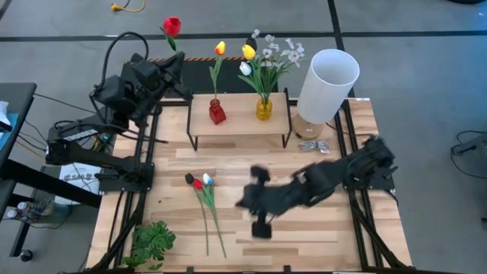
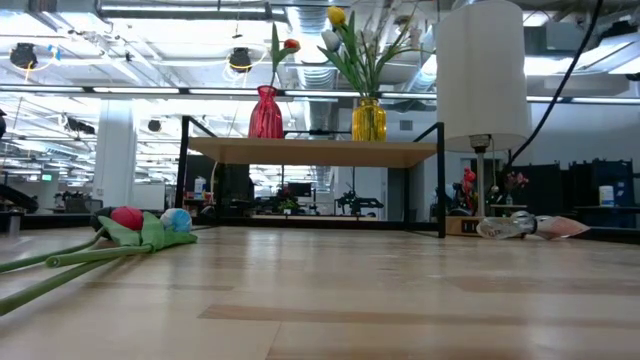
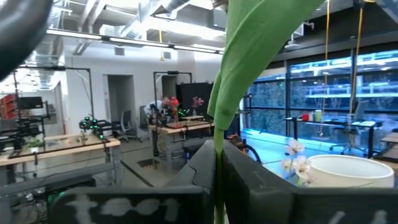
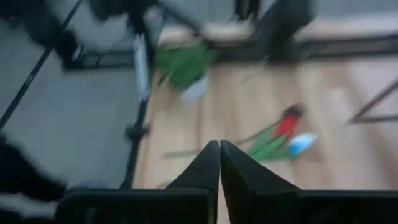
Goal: Pick and place flowers into a vace then onto a shelf
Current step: Put the bottom red tulip into the red flower vase
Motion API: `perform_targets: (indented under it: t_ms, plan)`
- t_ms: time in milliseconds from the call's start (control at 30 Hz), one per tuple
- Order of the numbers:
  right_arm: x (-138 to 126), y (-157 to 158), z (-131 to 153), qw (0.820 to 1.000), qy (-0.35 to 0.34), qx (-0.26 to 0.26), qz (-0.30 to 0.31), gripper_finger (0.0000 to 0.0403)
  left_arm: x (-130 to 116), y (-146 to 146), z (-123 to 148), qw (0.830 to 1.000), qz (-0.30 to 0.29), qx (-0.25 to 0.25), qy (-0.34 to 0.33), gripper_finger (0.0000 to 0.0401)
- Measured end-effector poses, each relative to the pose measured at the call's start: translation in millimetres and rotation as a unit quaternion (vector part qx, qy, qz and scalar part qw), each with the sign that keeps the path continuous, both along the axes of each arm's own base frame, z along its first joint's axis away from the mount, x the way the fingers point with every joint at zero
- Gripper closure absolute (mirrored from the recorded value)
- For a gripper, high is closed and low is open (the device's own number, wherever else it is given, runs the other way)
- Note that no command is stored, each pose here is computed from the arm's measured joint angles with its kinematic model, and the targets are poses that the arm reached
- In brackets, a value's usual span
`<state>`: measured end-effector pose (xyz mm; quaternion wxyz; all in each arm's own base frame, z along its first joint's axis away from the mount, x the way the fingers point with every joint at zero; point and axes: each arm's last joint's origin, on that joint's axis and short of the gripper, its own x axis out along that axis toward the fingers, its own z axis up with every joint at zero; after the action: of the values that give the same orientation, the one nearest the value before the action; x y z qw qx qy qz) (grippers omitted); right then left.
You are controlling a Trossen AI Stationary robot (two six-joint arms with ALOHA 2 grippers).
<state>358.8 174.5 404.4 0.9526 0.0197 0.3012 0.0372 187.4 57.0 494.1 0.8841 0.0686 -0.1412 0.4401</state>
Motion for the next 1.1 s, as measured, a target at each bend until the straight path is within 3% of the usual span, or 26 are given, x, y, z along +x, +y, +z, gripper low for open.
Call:
perform_targets:
  t_ms: [300, 500, 700, 833, 967, 1100]
  plan:
    - [-73.0, -52.9, 87.3, 0.978, -0.149, -0.092, -0.114, 0.04, -2.9, 6.9, 3.0, 1.0, 0.009, 0.004, -0.022, 0.0401]
    - [-110.7, -74.1, 108.9, 0.966, -0.177, -0.128, -0.141, 0.0402, -5.3, 11.7, 4.0, 0.999, 0.021, 0.004, -0.03, 0.0401]
    - [-144.0, -91.4, 86.5, 0.962, -0.172, -0.114, -0.177, 0.0402, -6.3, 14.2, 4.0, 0.999, 0.024, -0.003, -0.039, 0.0401]
    - [-160.3, -95.0, 46.0, 0.956, -0.174, -0.095, -0.215, 0.0403, -6.5, 14.4, 3.9, 0.999, 0.027, -0.009, -0.045, 0.0401]
    - [-178.9, -98.8, 8.7, 0.937, -0.206, -0.071, -0.272, 0.0403, -0.6, 16.3, 2.0, 0.998, 0.027, -0.015, -0.053, 0.0401]
    - [-187.7, -100.0, -21.1, 0.929, -0.227, -0.044, -0.288, 0.0403, 13.4, 20.8, -2.9, 0.998, 0.033, -0.022, -0.057, 0.0401]
